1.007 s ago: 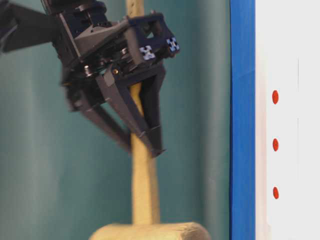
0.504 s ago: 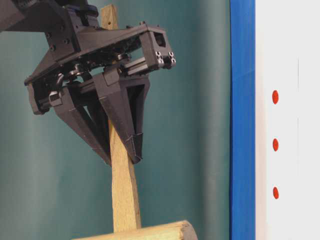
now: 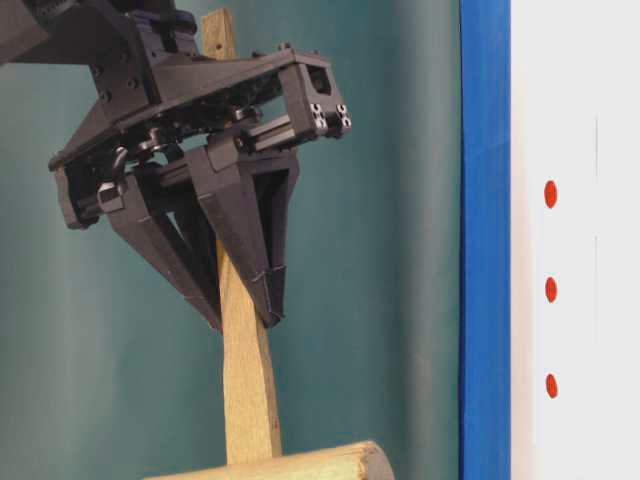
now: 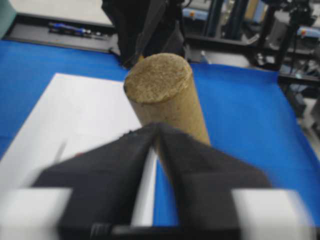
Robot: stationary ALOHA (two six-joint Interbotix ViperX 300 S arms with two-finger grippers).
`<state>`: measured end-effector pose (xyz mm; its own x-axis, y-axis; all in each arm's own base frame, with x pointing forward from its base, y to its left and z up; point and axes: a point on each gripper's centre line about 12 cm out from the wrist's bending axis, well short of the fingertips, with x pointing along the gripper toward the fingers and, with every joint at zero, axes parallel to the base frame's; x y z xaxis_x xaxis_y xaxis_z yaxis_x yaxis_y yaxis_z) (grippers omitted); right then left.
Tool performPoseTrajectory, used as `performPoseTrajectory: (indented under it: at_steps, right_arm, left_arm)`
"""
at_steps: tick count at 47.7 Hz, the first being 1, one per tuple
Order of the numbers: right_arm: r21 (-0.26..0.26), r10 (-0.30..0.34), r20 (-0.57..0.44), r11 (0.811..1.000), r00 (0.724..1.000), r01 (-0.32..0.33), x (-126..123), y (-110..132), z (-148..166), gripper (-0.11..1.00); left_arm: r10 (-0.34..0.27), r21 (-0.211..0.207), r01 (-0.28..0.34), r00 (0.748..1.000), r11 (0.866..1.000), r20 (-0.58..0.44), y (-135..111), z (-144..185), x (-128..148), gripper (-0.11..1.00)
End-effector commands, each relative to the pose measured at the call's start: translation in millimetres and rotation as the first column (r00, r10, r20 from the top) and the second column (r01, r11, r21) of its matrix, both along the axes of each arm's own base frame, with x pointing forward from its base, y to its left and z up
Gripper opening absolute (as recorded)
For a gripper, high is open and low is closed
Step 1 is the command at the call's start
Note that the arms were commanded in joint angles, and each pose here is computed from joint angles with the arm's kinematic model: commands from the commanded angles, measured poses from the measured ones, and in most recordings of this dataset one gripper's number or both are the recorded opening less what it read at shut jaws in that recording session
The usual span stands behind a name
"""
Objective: Hit the mark with a hammer.
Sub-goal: 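Carry the mallet with the right gripper over the white board, then move the left gripper to the mallet head and grasp it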
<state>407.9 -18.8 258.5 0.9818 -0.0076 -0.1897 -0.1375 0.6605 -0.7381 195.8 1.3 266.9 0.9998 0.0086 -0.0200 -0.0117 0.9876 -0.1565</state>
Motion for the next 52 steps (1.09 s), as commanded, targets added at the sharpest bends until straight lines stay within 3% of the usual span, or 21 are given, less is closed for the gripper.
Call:
performPoseTrajectory:
  at_steps: [1,9,13,28,52]
  right_arm:
    - [0.002,-0.002,0.078,1.000,0.997,0.002,-2,0,26,0.10]
    - [0.002,0.000,0.083,1.000,0.997,0.000,-1,0,28,0.10]
    - [0.002,0.000,0.083,1.000,0.997,0.000,-1,0,28,0.10]
    - [0.002,-0.001,0.086,1.000,0.996,0.001,-1,0,29,0.10]
    - [0.004,-0.012,0.078,1.000,0.997,0.011,-1,-4,28,0.10]
  left_arm:
    - [0.004,-0.050,-0.004,1.000,0.999,-0.003,0,1,2,0.28]
    - [0.005,-0.156,-0.008,1.000,0.988,-0.023,0,-2,3,0.78]
    - [0.005,-0.177,-0.012,0.999,0.984,-0.042,0,-5,5,0.92]
    - [0.008,-0.198,-0.009,1.000,0.980,-0.009,1,0,17,0.93]
    - [0.012,-0.196,-0.012,1.000,0.981,-0.002,1,0,72,0.93]
